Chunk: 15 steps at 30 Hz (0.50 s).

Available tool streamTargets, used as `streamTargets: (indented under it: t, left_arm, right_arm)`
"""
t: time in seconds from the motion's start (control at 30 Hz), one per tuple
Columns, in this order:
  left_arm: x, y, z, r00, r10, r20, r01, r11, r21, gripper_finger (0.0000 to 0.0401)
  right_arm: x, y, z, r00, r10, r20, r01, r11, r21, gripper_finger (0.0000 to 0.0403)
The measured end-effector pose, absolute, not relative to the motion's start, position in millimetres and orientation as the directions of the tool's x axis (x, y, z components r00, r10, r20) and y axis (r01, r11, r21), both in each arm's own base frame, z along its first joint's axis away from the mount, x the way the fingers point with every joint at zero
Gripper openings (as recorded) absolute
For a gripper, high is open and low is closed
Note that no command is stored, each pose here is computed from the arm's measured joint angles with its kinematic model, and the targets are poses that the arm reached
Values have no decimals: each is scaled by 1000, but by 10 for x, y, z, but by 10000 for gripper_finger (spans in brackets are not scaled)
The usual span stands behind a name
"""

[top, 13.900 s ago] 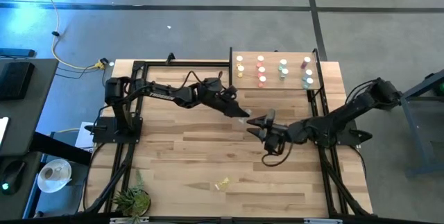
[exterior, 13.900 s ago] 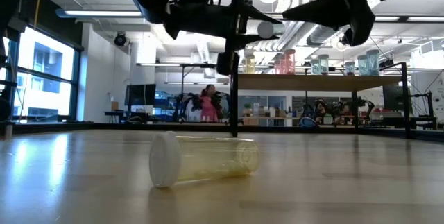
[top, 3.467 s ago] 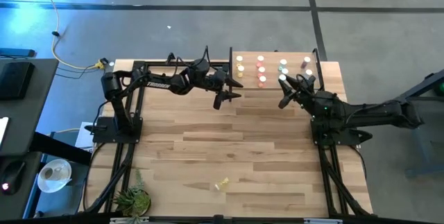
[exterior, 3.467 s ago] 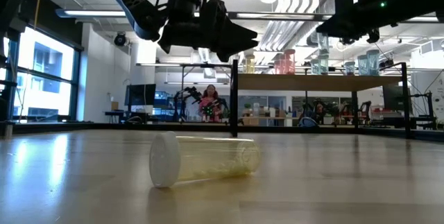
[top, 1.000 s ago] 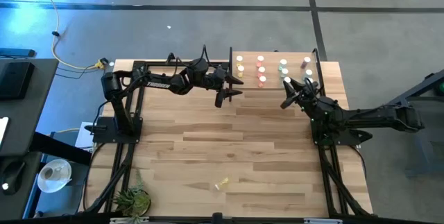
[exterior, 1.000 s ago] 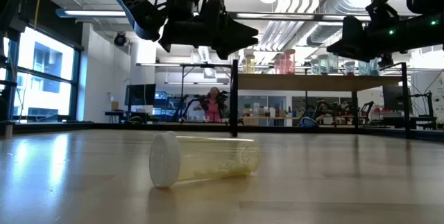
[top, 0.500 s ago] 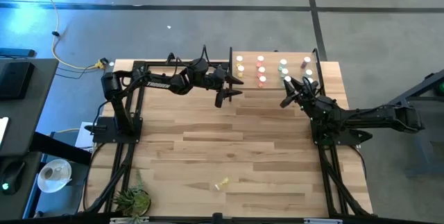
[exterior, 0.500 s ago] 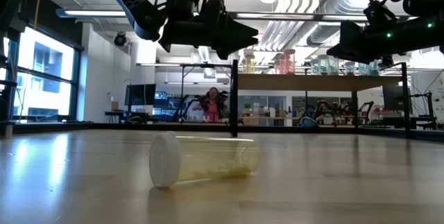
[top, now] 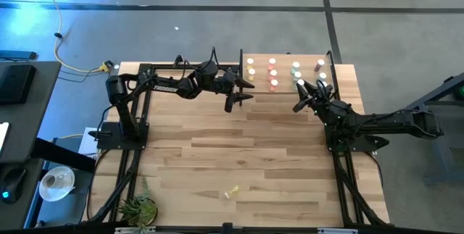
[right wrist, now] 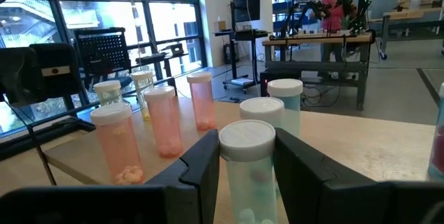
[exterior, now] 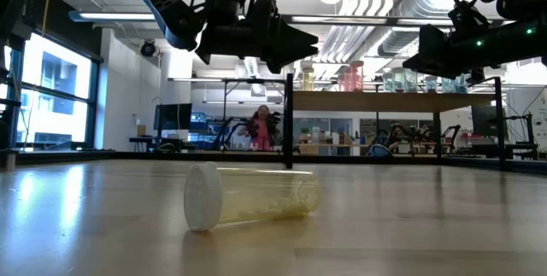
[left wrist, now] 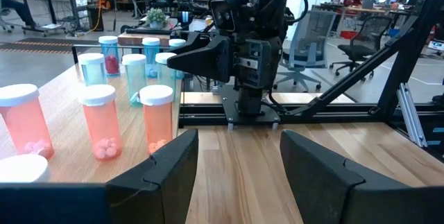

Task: Pick and place medicine bottles onto shelf by color
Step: Put the green pill bottle on the shelf aligned with the other green pill bottle

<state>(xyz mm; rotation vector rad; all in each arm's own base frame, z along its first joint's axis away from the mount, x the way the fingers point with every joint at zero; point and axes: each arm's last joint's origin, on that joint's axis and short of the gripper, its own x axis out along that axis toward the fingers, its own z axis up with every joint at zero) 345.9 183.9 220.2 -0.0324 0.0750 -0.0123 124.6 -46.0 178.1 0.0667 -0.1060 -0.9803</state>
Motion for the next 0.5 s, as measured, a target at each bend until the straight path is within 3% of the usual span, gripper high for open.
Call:
streamTargets:
  t: [0.5]
  left_arm:
    - [3459, 1839, 2202, 997, -13, -75, 11, 999, -33, 195]
  right_arm:
    - [1246, -460, 1781, 552, -832, 59, 826, 555, 93, 133]
